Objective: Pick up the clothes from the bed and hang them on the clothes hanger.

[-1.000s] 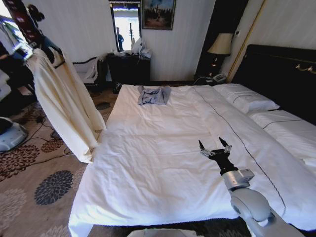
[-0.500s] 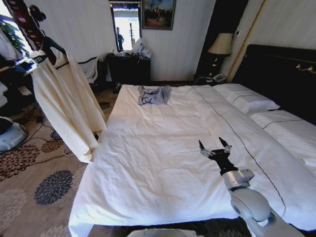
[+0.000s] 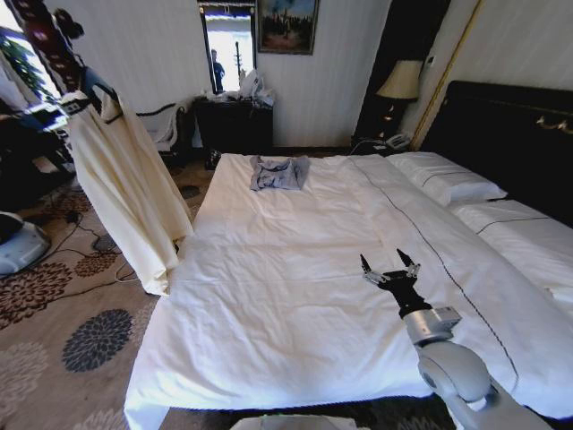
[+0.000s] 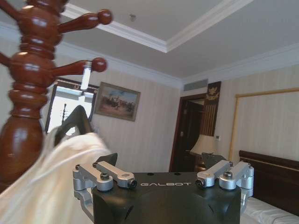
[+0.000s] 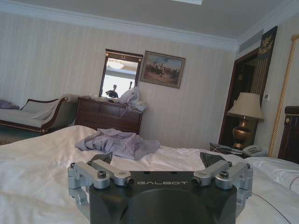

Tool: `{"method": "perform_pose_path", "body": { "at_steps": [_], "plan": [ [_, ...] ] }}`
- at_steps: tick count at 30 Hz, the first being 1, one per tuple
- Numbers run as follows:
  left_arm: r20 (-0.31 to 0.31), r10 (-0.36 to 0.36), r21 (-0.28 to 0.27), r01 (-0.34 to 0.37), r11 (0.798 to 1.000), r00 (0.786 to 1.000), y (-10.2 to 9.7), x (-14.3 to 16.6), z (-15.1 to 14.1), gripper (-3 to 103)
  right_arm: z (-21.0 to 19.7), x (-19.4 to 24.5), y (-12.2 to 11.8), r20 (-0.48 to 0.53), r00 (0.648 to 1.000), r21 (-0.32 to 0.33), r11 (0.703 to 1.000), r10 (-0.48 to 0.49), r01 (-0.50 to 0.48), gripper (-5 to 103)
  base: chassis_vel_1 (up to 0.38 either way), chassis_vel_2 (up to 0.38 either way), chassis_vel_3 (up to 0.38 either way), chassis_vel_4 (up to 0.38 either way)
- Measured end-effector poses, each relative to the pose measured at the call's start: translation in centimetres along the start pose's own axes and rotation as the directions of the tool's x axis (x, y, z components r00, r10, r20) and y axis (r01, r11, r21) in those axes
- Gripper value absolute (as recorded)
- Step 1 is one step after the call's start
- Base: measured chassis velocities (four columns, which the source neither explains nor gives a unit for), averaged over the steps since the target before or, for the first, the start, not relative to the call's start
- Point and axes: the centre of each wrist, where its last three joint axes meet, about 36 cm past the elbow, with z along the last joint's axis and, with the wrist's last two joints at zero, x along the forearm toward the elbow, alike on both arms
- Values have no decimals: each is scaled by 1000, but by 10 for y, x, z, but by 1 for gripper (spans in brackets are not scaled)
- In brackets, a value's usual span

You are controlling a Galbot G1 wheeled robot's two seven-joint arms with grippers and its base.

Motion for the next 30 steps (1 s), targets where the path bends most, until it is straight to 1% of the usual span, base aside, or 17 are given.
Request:
{"method": "perform_pose_path", "body": {
  "at_steps": [3,4,5,6,9,10,11,14,16,17,19,21,22,25,26,29,30],
  "plan": [
    [-7,47,-3,-48,999,999,-27,-15,12,100,0,0,0,0,1000,0,1000,0,0,100,0,0,0,0],
    [-14,77,-8,-77,997,997,-42,-21,19,100,0,0,0,0,1000,0,1000,0,0,100,0,0,0,0],
    [-14,77,-8,-77,997,997,-42,-21,19,100,0,0,0,0,1000,0,1000,0,0,100,0,0,0,0],
    [-22,104,-12,-104,994,994,-56,-26,25,100,0,0,0,0,1000,0,1000,0,0,100,0,0,0,0],
    [-27,140,-50,-142,989,990,-90,-42,55,100,0,0,0,0,1000,0,1000,0,0,100,0,0,0,0],
    [-20,135,-62,-136,989,991,-98,-47,66,100,0,0,0,0,1000,0,1000,0,0,100,0,0,0,0],
    [-20,135,-62,-136,989,991,-98,-47,66,100,0,0,0,0,1000,0,1000,0,0,100,0,0,0,0],
    [-19,110,-77,-111,991,994,-118,-55,113,100,0,0,0,0,1000,0,1000,0,0,100,0,0,0,0],
    [-7,96,-93,-96,991,995,-128,-51,136,100,0,0,0,0,1000,0,1000,0,0,100,0,0,0,0],
    [-7,96,-93,-96,991,995,-128,-51,136,100,0,0,0,0,1000,0,1000,0,0,100,0,0,0,0],
    [-4,78,-103,-78,992,997,-136,-43,164,100,0,0,0,0,1000,0,1000,0,0,100,0,0,0,0],
    [-13,44,-110,-45,993,999,-144,-27,203,100,0,0,0,0,1000,0,1000,0,0,100,0,0,0,0],
    [-13,44,-110,-45,993,999,-144,-27,203,100,0,0,0,0,1000,0,1000,0,0,100,0,0,0,0],
    [-30,-21,-106,18,994,999,-159,8,259,100,0,0,0,0,1000,0,1000,0,0,100,0,0,0,0],
    [-30,-21,-106,18,994,999,-159,8,259,100,0,0,0,0,1000,0,1000,0,0,100,0,0,0,0],
    [-46,-86,-117,80,990,995,-169,43,297,100,0,0,0,0,1000,0,1000,0,0,100,0,0,0,0],
    [-46,-86,-117,80,990,995,-169,43,297,100,0,0,0,0,1000,0,1000,0,0,100,0,0,0,0]
  ]
}}
